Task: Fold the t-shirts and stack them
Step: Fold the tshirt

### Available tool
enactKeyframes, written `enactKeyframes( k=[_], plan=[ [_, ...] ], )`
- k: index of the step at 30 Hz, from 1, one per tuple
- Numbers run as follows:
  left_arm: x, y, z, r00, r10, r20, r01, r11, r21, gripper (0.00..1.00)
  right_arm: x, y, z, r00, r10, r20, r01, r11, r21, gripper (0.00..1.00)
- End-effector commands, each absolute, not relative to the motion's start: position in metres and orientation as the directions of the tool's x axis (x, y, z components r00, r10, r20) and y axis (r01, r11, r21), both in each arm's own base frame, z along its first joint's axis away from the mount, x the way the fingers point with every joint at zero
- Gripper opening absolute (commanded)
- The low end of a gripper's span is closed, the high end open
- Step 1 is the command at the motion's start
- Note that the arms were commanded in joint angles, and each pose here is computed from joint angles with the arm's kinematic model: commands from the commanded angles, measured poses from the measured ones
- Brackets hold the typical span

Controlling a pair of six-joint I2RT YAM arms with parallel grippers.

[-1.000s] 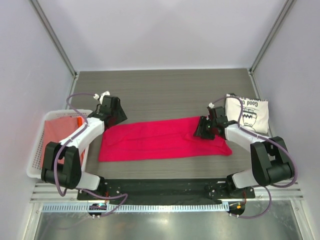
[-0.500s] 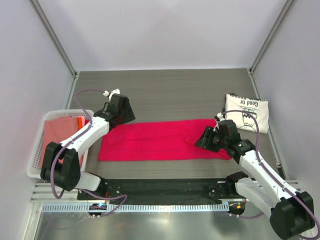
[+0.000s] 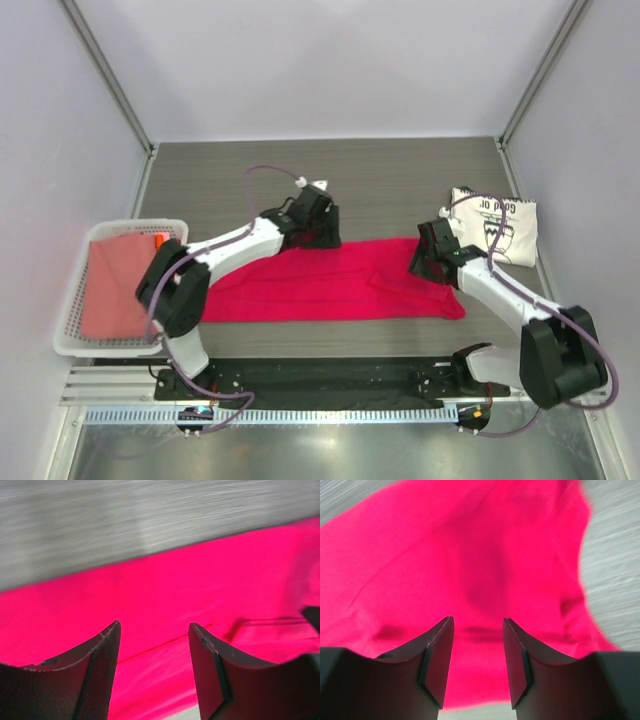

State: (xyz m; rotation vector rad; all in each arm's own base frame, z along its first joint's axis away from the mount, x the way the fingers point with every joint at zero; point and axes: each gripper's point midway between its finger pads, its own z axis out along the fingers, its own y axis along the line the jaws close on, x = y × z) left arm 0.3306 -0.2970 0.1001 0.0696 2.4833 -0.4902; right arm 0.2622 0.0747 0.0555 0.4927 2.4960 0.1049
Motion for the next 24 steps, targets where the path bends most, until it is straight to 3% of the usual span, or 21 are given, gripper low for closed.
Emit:
enactKeyframes(
  k=[1, 5, 12, 24],
  plan=[
    [0.337, -0.355, 0.113, -0.82, 0.003, -0.573, 0.292, 0.863, -0.413, 0.58, 0.308, 0.054, 0.077, -0.649, 0.378, -0.66, 0.408, 0.905, 0.117, 0.47],
    [0.338, -0.416, 0.112, -0.842, 0.074, -0.535, 0.374, 0.794, -0.48, 0.57, 0.319, 0.062, 0.074, -0.659, 0.377, -0.651, 0.387, 0.912, 0.137, 0.43],
    [0.331, -0.486, 0.076, -0.901, 0.136, -0.411, 0.371, 0.733, -0.571, 0.53, 0.291, 0.06, 0.059, -0.675, 0.388, -0.628, 0.376, 0.913, 0.16, 0.4],
    [0.32, -0.501, 0.013, -0.929, 0.215, -0.301, 0.34, 0.819, -0.463, 0.53, 0.261, 0.095, 0.021, -0.79, 0.387, -0.476, 0.283, 0.918, 0.277, 0.4]
  ],
)
